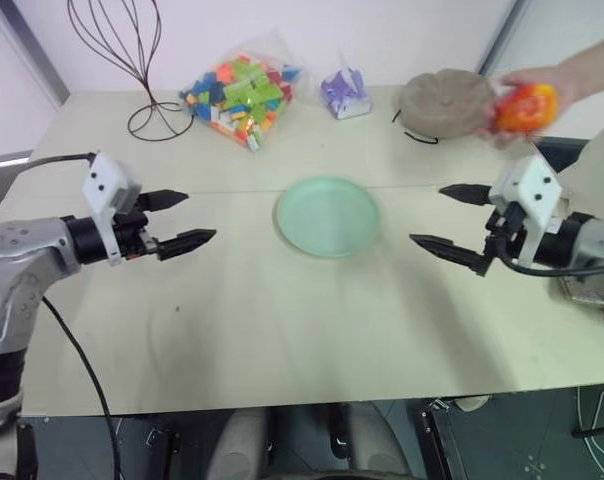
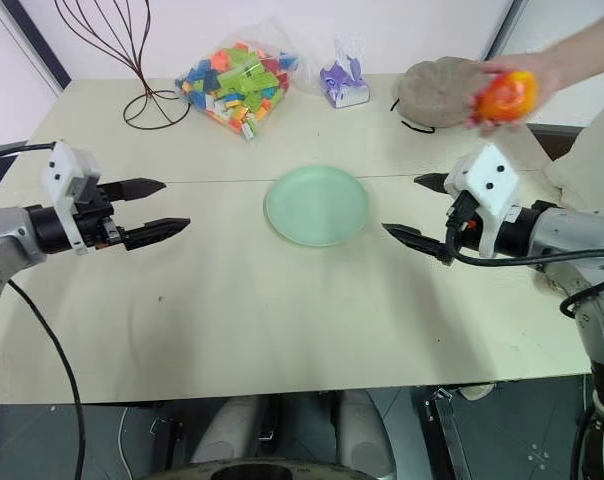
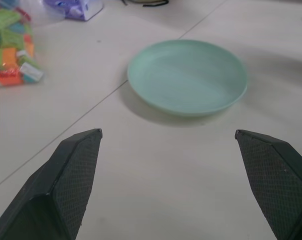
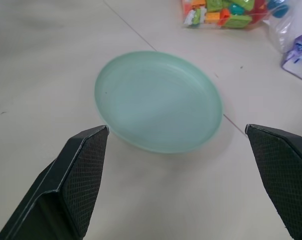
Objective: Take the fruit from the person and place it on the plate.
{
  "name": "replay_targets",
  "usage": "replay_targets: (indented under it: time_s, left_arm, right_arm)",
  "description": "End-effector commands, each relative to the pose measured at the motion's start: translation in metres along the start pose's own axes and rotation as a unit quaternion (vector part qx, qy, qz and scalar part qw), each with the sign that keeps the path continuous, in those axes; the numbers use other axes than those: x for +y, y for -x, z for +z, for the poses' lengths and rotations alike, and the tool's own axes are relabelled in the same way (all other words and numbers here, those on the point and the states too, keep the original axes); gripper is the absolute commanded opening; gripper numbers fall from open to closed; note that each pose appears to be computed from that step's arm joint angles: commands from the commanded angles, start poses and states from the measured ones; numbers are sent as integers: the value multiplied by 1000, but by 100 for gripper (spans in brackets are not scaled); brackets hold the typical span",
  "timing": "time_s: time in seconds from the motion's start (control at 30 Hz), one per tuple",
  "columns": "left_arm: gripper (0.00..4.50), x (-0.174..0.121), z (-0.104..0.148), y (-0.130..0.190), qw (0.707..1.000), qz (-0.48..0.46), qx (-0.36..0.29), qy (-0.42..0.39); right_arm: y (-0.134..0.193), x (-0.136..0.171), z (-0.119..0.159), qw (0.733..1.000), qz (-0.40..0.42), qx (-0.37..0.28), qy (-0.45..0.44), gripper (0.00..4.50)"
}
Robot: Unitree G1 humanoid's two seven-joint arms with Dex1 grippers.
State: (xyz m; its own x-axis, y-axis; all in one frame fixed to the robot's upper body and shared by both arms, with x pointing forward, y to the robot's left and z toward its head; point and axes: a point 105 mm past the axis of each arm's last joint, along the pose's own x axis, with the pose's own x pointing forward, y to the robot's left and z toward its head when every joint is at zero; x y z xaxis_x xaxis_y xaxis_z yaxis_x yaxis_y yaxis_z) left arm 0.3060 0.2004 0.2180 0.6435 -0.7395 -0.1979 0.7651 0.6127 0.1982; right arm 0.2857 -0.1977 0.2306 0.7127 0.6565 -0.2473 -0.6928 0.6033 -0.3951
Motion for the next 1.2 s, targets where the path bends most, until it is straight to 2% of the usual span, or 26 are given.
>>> replay_targets:
  time_s: [0.03,0.2,1.2]
  left_arm:
    - [447,4,8,-1,1000,2,-14,-21]
    - [447,5,12,-7,999,-10,-29,-16]
    - [447,7,10,-7,999,-8,-23,-25]
  right_arm:
    - [10,-4,7,1000,-16,1,25,450]
    - [16,-8,10,999,-33,-2,26,450]
    - [17,-5,9,999,-49,-5,15,450]
